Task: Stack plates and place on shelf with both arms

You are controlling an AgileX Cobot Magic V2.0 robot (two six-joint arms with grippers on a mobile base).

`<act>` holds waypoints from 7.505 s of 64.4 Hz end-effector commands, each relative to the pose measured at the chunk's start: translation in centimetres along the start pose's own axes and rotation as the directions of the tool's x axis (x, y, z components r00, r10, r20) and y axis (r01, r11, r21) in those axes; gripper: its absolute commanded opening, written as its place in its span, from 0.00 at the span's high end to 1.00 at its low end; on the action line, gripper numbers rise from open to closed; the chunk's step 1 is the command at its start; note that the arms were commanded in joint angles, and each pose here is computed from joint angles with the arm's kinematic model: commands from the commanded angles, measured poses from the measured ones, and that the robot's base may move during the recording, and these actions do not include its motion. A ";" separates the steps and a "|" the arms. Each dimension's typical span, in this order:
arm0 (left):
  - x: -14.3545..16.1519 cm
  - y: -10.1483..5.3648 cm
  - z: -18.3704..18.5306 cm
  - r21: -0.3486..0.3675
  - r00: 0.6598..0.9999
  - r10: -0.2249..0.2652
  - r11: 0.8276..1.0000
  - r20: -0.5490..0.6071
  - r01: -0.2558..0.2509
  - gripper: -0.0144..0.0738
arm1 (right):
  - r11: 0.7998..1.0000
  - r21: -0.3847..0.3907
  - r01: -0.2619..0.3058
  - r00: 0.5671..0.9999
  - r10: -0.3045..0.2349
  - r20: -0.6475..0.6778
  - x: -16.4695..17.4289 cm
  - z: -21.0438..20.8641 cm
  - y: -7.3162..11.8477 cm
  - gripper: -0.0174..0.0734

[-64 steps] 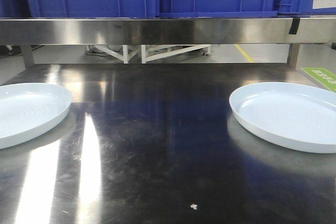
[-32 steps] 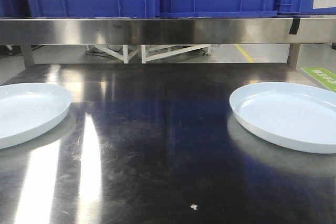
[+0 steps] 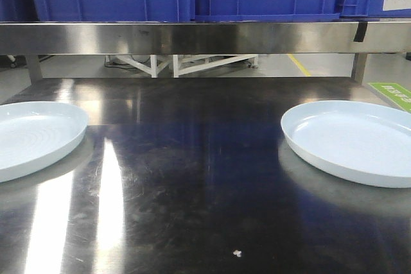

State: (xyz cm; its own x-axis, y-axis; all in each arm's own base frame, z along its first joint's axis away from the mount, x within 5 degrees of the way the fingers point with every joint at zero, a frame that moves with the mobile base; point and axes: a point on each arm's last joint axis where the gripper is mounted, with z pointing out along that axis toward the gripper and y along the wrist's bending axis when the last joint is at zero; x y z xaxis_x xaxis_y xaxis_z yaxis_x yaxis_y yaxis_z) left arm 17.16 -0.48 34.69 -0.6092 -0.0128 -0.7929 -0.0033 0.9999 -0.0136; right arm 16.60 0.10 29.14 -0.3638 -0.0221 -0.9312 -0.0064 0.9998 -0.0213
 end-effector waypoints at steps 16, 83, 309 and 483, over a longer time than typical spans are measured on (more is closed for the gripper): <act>-1.2 -0.5 7.3 0.010 0.995 -0.015 1.000 -0.101 0.016 0.26 | 1.000 0.000 0.008 0.994 -0.008 0.105 -1.9 -0.4 0.0 0.25; 0.9 0.7 16.0 -0.033 0.968 -0.024 0.999 -0.252 0.016 0.26 | 1.000 0.000 0.008 0.995 -0.008 0.101 -1.9 -0.4 0.0 0.25; -0.2 -17.1 16.3 0.416 0.984 0.106 0.909 -0.147 -0.036 0.70 | 1.000 0.000 0.008 0.995 -0.008 0.102 -1.9 -0.4 0.0 0.25; 8.8 -0.4 0.9 0.080 0.928 -0.035 0.997 0.371 0.005 0.74 | 1.000 0.001 0.008 0.996 -0.008 0.094 -1.8 -0.4 0.0 0.38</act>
State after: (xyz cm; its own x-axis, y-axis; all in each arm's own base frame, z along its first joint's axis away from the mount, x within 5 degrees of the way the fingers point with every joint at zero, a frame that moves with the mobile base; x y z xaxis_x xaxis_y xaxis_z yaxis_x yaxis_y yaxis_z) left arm 12.13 -0.83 25.48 -0.3782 -0.0392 -0.9249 0.0434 0.9973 -0.0600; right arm 16.54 0.08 29.00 -0.3791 -0.0221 -0.9251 -0.0054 0.9998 -0.0217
